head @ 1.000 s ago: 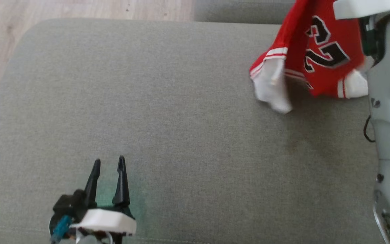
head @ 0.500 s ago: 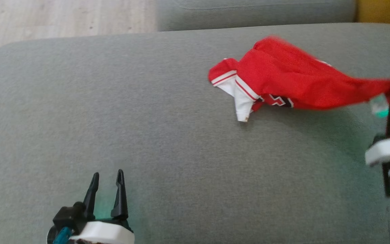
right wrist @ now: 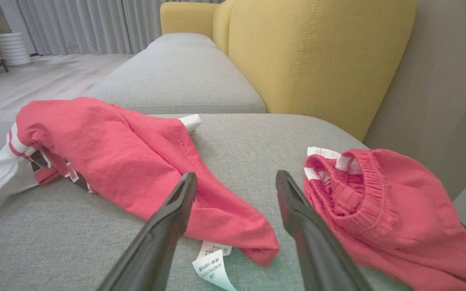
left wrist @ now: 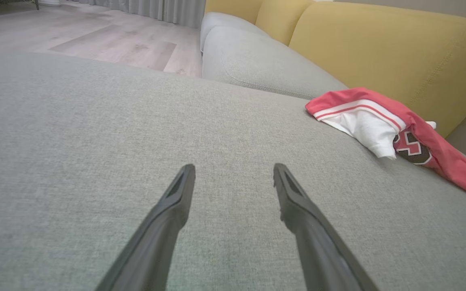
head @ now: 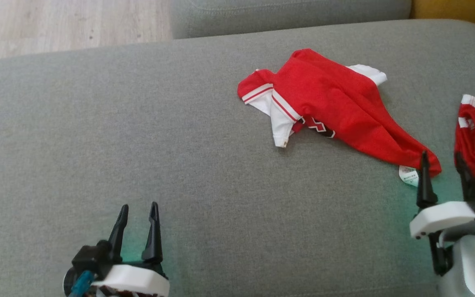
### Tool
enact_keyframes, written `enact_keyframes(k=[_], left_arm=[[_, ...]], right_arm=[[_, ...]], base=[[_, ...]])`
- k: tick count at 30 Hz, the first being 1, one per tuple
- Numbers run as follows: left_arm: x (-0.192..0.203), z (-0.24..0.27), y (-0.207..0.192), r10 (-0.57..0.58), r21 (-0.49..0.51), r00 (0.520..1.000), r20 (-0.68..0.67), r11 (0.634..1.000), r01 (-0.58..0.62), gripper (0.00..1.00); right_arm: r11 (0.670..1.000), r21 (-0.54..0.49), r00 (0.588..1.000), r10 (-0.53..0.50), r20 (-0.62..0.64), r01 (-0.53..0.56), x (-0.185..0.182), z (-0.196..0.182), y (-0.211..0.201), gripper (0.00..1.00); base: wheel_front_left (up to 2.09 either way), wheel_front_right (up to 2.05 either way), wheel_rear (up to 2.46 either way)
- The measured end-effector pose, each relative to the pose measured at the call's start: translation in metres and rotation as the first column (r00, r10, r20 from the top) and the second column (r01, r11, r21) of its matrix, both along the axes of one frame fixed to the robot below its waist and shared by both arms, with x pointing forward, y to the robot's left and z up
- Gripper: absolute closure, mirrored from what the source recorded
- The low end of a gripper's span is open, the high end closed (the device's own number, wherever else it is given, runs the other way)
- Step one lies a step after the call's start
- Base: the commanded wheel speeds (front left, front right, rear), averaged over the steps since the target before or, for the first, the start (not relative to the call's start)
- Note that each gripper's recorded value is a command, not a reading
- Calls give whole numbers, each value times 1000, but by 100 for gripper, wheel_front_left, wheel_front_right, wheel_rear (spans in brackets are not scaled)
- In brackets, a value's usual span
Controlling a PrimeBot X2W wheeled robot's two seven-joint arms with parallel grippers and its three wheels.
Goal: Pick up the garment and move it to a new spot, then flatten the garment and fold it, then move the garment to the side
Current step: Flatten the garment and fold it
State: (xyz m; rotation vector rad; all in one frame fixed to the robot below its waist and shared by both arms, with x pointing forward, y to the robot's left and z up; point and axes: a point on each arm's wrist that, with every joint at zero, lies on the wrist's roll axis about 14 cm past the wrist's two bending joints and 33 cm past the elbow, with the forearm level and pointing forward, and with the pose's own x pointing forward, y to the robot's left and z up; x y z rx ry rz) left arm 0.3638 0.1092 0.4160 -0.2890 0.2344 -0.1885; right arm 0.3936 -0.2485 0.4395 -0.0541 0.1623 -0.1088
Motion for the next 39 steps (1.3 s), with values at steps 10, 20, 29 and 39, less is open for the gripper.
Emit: enact_keyframes(k=[10,20,29,39], left_arm=[[59,24,-54,-169,-2,981,91,985,170,0],[122,12,-127,-389,44,919,67,921,386,0],[151,-21,-174,-480,30,877,-22,876,481,0],[185,-35,-195,-485,37,872,-69,872,488,55]], right_arm=[[997,37,997,71,31,-72,22,2,30,0],[989,69,990,125,59,-129,47,4,47,0],[996,73,998,55,24,-57,36,-8,21,0],[998,64,1000,5,10,-6,33,-11,2,0]], base=[[0,0,0],[0,0,0],[0,0,0],[0,0,0]])
